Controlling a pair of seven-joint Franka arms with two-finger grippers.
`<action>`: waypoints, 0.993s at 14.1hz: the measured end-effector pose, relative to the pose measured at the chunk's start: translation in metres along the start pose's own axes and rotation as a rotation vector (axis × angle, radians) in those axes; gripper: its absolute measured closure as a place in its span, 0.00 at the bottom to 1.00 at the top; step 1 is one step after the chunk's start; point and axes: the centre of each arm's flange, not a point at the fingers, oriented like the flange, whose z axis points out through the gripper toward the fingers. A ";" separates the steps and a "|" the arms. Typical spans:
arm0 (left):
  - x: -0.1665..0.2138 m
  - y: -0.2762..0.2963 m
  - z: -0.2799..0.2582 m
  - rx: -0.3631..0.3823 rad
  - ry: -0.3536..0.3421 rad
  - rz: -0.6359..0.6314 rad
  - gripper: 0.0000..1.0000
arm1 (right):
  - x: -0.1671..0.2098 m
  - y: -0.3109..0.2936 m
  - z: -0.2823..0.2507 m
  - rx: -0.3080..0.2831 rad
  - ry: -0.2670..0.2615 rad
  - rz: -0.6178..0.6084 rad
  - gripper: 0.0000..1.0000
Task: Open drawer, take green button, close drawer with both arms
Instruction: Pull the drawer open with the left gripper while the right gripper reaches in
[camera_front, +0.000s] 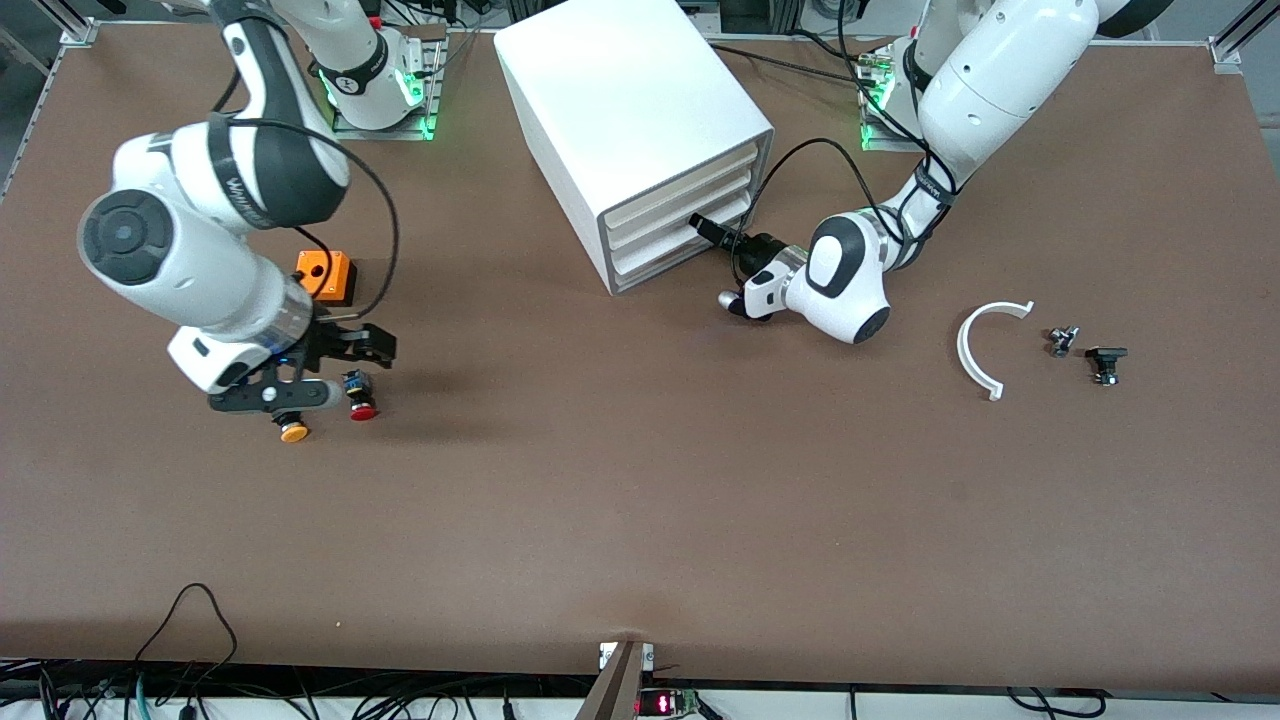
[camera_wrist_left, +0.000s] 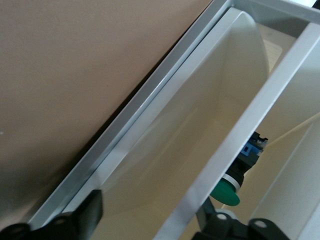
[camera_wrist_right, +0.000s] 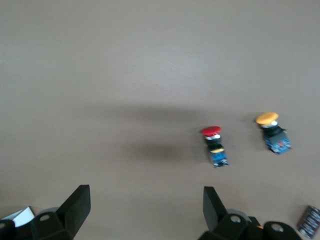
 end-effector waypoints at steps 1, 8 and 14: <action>0.000 0.004 -0.003 -0.003 0.004 0.013 0.36 | 0.000 -0.005 0.000 0.002 0.009 -0.007 0.00; 0.019 -0.009 -0.135 -0.013 0.238 0.055 0.75 | 0.005 -0.050 0.016 0.025 0.073 -0.070 0.00; 0.019 -0.007 -0.207 0.068 0.387 0.088 0.30 | -0.028 -0.192 0.003 0.052 0.134 -0.485 0.00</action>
